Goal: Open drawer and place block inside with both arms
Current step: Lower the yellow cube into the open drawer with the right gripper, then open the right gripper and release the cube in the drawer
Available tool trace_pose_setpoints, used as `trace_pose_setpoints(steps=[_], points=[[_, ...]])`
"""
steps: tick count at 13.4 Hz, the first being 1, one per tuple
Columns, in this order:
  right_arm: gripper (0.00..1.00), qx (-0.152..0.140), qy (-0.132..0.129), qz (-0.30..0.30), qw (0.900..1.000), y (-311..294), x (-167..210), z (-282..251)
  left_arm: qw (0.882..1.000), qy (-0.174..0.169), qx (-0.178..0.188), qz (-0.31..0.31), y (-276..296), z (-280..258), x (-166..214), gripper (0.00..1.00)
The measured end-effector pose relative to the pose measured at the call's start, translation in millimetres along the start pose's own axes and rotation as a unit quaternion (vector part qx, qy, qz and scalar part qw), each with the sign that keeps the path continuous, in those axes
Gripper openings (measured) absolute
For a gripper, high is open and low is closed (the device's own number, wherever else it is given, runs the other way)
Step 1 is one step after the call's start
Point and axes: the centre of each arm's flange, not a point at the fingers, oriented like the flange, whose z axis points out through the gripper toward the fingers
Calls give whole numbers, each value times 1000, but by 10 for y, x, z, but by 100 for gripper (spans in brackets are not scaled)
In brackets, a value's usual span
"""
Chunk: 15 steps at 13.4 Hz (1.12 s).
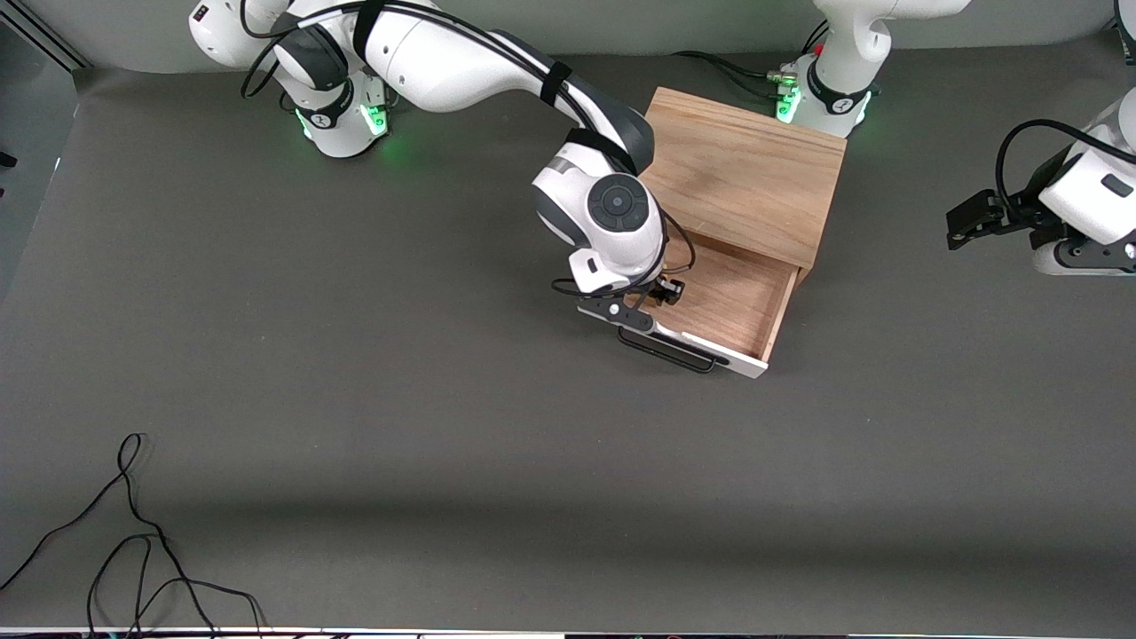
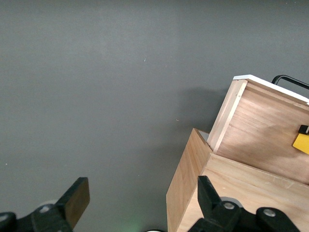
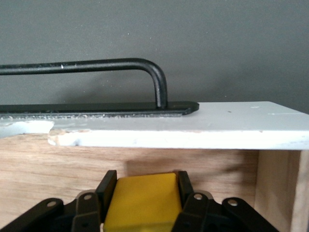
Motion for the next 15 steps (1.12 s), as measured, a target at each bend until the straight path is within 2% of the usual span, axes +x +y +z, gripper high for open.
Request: trace_pose_setpoints(steps=[1,4,5,9,13,15], points=[[56,0,0,0,1000,1,3,0,1000,0,0,6,-18,-1,1,100],[80,0,0,1,1000,0,5,-1,1000,0,-1,15,-46,-2,2,100],[82,1,0,0,1000,-5,5,-12,1000,0,-1,16,-46,-2,2,100],[82,15,3,-3,1000,-69,-26,-292,1000,2,-1,17,-47,-20,-3,100],[82,13,3,-8,1000,43,-110,-1393,1000,6,-1,16,-55,-122,-66,100],[85,-1,4,-16,1000,323,66,-2106,1000,6,-2,16,-56,-144,-83,100]])
